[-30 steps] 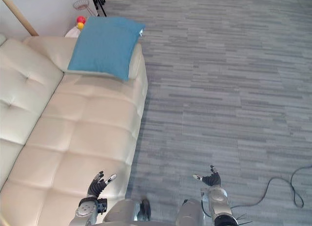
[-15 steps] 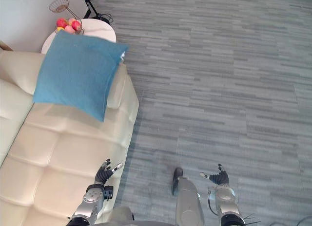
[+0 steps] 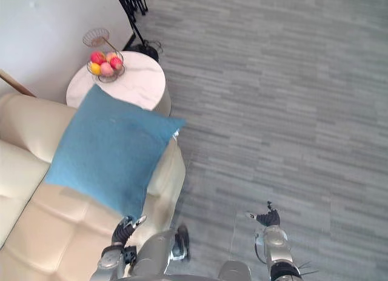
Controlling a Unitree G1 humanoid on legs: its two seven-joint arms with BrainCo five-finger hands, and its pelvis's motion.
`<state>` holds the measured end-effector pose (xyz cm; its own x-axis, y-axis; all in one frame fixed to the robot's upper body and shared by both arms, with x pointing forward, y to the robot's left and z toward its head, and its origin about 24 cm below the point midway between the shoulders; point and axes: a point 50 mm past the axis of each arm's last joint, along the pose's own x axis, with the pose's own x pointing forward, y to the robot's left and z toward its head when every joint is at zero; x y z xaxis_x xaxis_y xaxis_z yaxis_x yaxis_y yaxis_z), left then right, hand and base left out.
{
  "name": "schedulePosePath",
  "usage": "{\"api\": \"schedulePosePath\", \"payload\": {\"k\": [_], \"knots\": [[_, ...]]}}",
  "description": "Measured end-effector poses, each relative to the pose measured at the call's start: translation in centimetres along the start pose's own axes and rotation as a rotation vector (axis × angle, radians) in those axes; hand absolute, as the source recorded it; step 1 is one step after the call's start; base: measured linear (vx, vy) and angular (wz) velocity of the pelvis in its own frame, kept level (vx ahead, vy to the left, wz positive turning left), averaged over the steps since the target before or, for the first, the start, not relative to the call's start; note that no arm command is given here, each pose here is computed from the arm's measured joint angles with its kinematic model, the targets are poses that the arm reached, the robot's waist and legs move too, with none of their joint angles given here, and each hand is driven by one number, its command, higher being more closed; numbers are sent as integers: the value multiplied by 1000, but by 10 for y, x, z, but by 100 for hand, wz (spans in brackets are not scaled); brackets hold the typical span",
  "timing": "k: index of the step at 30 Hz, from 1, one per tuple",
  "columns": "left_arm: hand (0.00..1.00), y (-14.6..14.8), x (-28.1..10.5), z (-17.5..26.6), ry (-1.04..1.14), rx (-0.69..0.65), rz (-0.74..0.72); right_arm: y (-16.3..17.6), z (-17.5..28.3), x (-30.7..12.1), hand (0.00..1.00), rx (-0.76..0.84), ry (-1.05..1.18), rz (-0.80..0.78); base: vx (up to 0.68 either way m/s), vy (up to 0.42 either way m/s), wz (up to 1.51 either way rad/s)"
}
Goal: Pick up cushions and gather them together orderly.
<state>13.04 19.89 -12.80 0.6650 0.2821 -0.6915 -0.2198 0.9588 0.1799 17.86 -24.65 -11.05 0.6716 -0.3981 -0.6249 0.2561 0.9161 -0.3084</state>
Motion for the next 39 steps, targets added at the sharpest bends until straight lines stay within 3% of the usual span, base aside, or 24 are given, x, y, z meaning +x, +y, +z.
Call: {"api": "schedulePosePath", "payload": {"k": [9,14,19,23,34,39], "knots": [[0,-3,-2,-12,61,-42,36,-10,-30,-13,0,-11,69,-20,488,-192,148],[0,-15,-1,-3,25,-81,9,-10,-3,-8,0,16,-49,-28,218,-269,152],[0,-22,-1,6,-21,-51,-39,-15,-6,-6,0,47,-25,-52,22,-44,144],[0,-2,-1,0,-15,12,-11,6,-12,-9,0,79,12,-8,-78,62,60],[0,16,4,5,-29,62,21,-1,-25,-13,0,73,62,-29,-34,11,32],[0,17,11,24,-84,64,23,-34,-19,-11,0,133,26,-154,110,-153,43]]}}
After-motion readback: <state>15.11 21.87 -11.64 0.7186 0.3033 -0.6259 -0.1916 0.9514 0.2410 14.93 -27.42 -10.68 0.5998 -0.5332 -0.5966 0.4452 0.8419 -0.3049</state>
